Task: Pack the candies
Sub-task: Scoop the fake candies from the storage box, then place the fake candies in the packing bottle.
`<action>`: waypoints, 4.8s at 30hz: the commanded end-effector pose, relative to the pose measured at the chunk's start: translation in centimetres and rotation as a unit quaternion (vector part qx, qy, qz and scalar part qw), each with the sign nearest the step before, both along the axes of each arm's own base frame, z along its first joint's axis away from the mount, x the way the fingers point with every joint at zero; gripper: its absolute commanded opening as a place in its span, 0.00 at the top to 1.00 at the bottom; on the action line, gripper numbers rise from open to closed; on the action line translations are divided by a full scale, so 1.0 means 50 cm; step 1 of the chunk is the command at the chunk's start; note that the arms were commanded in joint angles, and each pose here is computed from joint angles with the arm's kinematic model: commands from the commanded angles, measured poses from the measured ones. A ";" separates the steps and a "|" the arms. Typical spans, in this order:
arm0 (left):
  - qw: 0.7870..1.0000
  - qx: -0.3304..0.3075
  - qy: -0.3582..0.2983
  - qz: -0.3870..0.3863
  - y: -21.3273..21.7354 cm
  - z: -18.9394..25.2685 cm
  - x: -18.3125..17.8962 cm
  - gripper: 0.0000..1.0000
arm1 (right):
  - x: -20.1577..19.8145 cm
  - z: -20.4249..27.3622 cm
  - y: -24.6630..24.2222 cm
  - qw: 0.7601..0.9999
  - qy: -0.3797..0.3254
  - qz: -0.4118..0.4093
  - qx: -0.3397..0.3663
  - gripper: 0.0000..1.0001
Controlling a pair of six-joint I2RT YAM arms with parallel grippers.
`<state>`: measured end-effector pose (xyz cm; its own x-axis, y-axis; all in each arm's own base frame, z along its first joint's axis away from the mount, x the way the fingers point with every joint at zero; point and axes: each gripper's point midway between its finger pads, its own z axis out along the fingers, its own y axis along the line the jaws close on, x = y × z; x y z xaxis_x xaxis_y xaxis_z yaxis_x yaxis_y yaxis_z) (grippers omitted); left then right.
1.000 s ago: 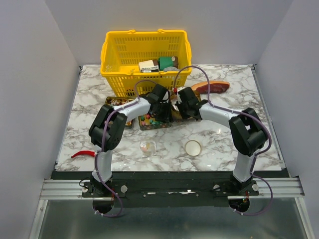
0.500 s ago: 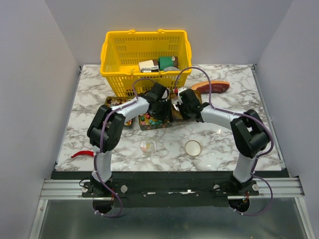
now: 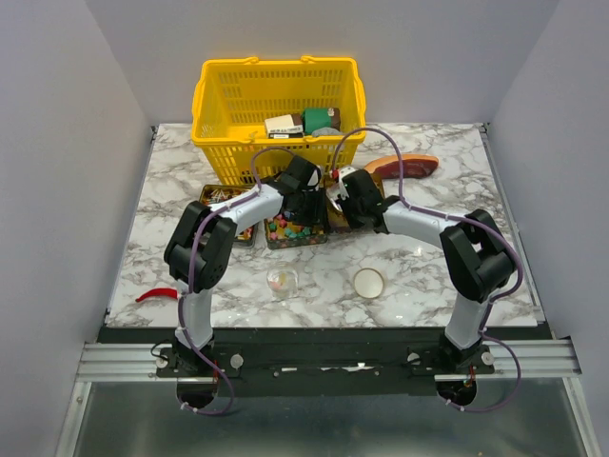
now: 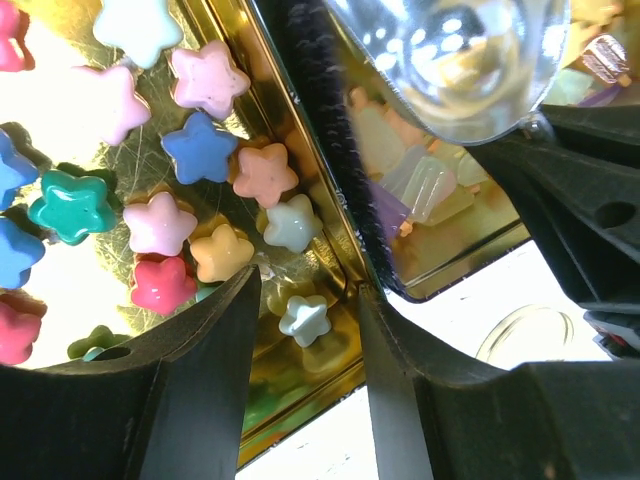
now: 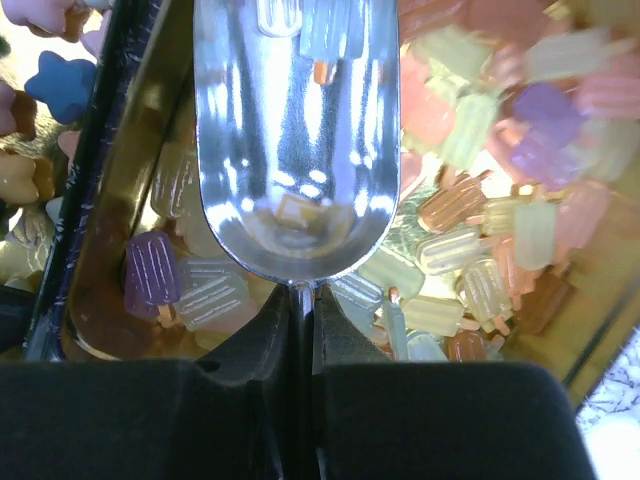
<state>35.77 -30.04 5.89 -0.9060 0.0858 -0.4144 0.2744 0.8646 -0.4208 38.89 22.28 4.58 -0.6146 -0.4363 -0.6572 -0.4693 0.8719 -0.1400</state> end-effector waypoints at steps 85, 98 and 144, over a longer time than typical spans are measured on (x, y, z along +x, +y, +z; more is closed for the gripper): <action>0.972 -0.003 -0.152 0.179 0.321 0.164 0.010 0.25 | -0.527 0.185 0.144 0.935 0.246 0.252 -0.049 0.99; 0.972 -0.009 -0.150 0.182 0.325 0.167 0.011 0.25 | -0.537 0.187 0.148 0.923 0.288 0.241 -0.087 0.99; 0.965 -0.047 -0.190 0.173 0.320 0.219 0.004 0.24 | -0.450 0.306 0.172 0.958 0.151 0.233 -0.065 0.99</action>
